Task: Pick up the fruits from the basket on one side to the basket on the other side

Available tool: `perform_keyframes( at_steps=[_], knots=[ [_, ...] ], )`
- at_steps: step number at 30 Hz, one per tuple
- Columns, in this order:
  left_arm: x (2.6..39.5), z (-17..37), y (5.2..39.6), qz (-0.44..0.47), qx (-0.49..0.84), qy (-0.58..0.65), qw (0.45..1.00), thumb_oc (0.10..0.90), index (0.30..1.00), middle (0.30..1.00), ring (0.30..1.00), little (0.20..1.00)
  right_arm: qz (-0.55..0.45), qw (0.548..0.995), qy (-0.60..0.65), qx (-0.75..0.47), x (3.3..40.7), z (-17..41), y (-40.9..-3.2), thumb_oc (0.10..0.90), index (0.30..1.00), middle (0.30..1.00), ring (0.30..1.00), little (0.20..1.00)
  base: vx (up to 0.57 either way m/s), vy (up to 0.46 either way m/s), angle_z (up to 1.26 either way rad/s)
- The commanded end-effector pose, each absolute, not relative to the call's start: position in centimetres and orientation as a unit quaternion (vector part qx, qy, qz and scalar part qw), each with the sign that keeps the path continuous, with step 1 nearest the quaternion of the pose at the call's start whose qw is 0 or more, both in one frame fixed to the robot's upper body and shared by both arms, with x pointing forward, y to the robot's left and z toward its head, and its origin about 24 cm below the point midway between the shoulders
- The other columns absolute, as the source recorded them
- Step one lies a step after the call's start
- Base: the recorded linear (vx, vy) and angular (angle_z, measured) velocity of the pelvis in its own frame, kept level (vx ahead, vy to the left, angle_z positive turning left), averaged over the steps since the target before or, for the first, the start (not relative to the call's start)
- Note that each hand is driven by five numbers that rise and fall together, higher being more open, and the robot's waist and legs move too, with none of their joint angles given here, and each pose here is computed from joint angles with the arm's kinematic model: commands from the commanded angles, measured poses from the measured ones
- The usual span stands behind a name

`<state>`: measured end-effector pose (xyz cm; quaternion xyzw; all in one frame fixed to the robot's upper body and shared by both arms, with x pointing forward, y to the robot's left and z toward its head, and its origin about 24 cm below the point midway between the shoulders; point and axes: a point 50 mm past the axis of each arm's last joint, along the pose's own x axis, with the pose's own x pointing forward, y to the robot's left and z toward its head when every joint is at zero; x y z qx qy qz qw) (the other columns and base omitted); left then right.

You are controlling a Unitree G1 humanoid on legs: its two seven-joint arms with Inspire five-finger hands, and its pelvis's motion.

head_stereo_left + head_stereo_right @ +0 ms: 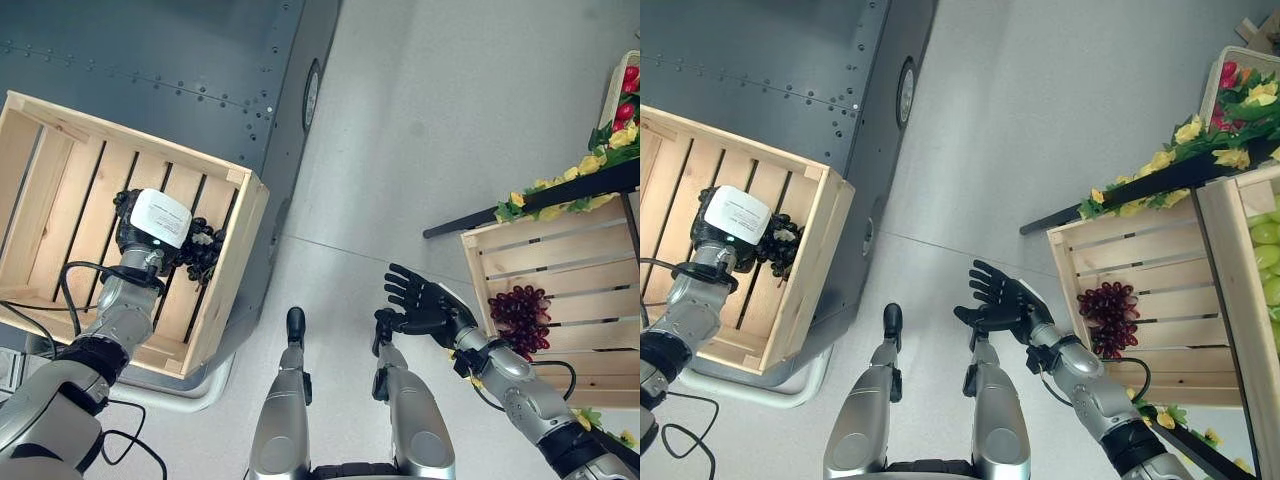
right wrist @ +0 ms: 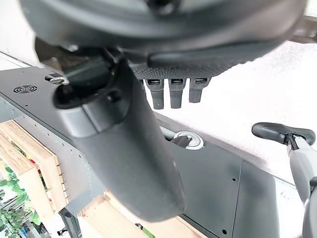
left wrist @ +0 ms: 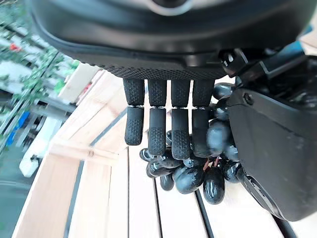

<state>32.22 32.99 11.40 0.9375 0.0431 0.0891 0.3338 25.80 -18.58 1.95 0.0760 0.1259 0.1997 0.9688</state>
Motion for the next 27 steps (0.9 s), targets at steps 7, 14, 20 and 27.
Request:
perform_keyframes(
  at_steps=[7,14,20,27],
  knots=[
    [30.0,12.2,35.7,0.271,0.833,-0.029,0.481,0.4,0.3,0.3,0.3,0.3,0.21,0.971,0.065,0.099,25.6,3.9,-18.2,0.8,0.9,0.9,0.9,0.9,0.0,0.0,0.0],
    [28.4,11.9,35.8,0.316,0.803,-0.071,0.5,0.4,0.3,0.3,0.3,0.3,0.204,0.97,0.073,0.106,24.8,3.3,-18.2,0.8,0.9,0.9,0.9,0.9,0.0,-0.004,0.0],
    [27.4,11.7,35.6,0.327,0.795,-0.084,0.504,0.4,0.3,0.3,0.3,0.3,0.2,0.97,0.078,0.115,24.1,3.1,-17.9,0.8,0.9,0.9,0.9,0.9,0.02,-0.022,0.01],
    [27.2,11.5,35.5,0.322,0.796,-0.079,0.507,0.4,0.3,0.3,0.3,0.3,0.203,0.969,0.08,0.114,24.0,3.1,-17.8,0.8,0.9,0.9,0.9,0.9,0.0,0.0,0.0]
  ],
)
